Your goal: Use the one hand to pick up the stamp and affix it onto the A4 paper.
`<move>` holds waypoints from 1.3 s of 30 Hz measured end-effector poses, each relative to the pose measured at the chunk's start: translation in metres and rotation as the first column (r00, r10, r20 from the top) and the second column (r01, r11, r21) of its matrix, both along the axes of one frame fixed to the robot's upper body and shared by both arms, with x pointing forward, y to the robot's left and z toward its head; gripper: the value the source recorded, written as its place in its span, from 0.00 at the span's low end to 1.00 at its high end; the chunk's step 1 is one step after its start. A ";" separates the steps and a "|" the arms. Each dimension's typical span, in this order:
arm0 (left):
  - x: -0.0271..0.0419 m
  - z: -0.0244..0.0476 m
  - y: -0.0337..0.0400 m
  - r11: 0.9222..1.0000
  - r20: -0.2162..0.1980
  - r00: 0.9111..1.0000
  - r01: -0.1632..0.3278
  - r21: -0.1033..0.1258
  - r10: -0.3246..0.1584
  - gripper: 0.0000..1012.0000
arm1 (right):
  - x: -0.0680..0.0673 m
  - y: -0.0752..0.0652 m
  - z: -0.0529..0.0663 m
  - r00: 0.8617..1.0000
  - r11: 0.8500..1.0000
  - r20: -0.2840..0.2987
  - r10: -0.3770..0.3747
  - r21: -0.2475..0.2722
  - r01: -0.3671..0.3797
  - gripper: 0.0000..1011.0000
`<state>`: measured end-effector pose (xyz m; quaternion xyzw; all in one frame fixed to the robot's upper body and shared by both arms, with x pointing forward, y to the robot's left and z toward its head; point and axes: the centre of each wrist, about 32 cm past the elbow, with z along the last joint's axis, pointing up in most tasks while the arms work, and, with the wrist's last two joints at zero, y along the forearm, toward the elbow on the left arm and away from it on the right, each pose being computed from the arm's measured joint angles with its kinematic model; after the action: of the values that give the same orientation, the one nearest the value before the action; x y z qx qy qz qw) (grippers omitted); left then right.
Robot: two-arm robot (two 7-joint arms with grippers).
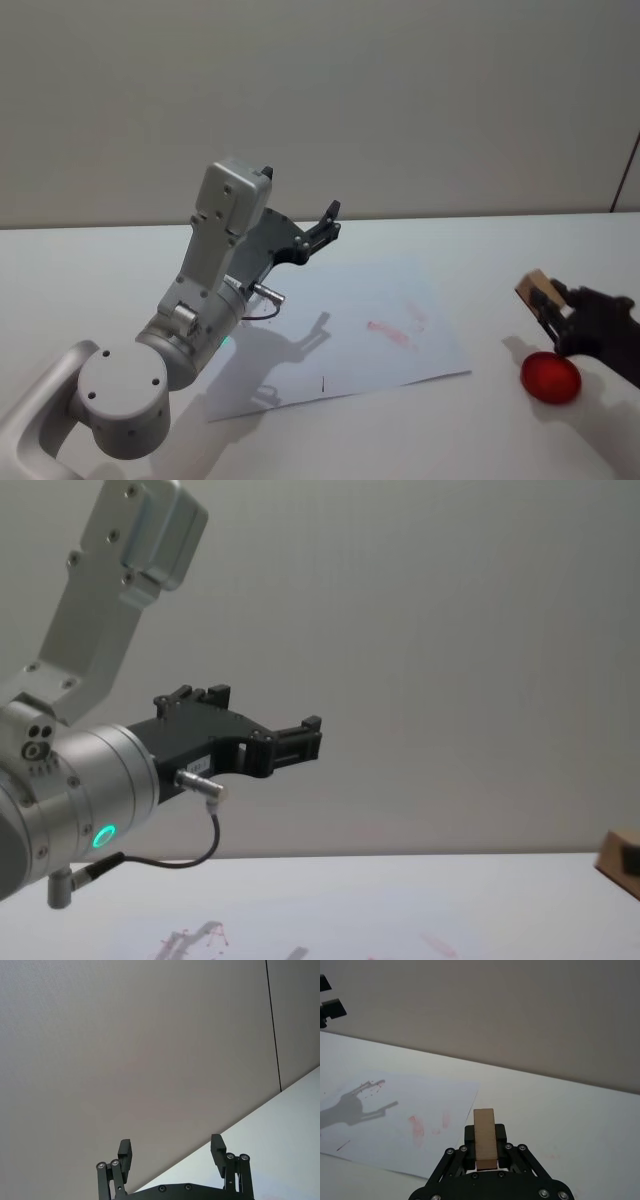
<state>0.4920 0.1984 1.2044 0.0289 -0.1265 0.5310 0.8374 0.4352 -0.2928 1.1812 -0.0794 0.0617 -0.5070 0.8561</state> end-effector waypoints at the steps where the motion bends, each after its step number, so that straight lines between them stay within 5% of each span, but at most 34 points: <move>1: 0.0000 0.0000 0.0000 1.000 0.000 1.000 0.000 0.000 0.000 0.99 | -0.002 -0.001 0.000 1.000 1.000 -0.005 -0.002 0.001 0.002 0.21; 18: 0.0000 0.0000 0.0000 1.000 0.000 1.000 0.000 0.000 0.000 0.99 | -0.028 -0.017 -0.007 0.992 0.997 -0.121 -0.045 -0.063 0.037 0.21; 39: 0.0000 0.0000 0.0000 1.000 0.000 1.000 0.000 0.000 0.000 0.99 | -0.012 -0.017 -0.018 0.984 0.993 -0.175 -0.013 -0.118 -0.008 0.21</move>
<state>0.4920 0.1984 1.2044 0.0289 -0.1265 0.5310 0.8374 0.4237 -0.3096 1.1635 -0.1744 0.1068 -0.5017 0.8405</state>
